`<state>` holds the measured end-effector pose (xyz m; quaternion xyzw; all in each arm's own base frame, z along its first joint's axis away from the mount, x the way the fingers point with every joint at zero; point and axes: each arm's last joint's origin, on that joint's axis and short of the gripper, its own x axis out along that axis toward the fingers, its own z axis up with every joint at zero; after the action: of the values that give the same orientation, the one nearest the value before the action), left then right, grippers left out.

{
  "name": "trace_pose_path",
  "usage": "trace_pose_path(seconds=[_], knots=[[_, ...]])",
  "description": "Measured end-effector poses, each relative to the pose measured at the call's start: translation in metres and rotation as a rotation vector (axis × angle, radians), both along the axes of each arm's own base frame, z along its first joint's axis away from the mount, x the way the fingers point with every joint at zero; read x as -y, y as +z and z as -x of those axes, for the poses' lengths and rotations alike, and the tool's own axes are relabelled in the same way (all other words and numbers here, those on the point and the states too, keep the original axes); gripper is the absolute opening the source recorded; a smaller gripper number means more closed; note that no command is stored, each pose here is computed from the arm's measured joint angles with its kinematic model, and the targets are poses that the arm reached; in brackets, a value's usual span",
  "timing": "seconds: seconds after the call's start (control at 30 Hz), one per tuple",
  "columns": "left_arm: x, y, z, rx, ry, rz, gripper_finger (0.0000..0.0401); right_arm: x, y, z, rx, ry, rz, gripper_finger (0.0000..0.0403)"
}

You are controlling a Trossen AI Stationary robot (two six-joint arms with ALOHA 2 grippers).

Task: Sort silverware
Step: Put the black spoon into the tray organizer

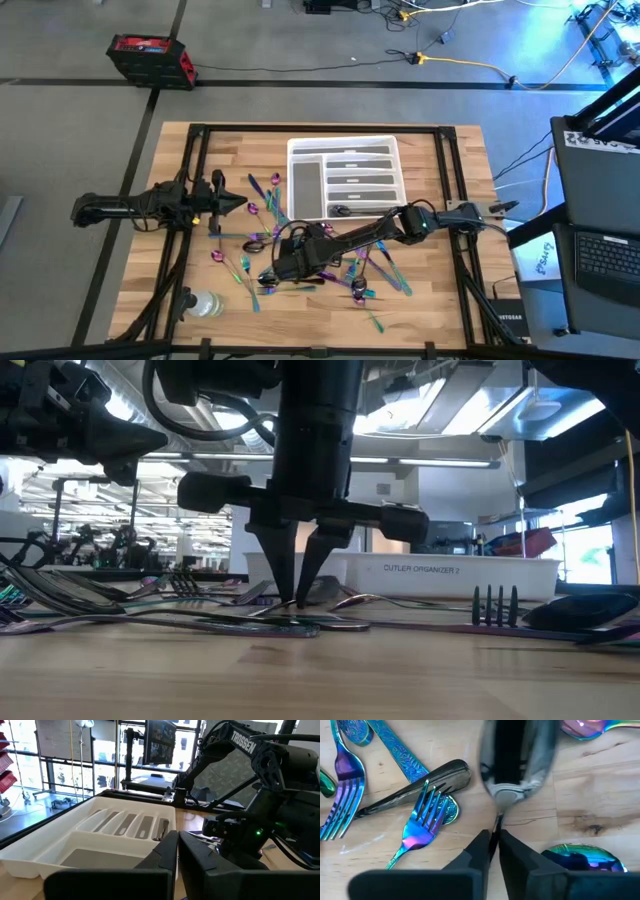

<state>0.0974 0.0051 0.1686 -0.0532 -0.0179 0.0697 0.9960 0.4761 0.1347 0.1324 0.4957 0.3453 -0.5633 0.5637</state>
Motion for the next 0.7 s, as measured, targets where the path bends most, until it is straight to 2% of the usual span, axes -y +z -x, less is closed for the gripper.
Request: trace_pose_path(seconds=[0.3,0.7], knots=[[0.000,0.000,0.000,0.000,0.000,0.000,0.0000,0.000,0.003,0.000,-0.014,0.072,0.001,0.0002],[0.000,0.000,0.000,0.000,0.000,0.000,0.0000,-0.001,0.038,-0.001,-0.043,0.195,-0.010,0.0001]])
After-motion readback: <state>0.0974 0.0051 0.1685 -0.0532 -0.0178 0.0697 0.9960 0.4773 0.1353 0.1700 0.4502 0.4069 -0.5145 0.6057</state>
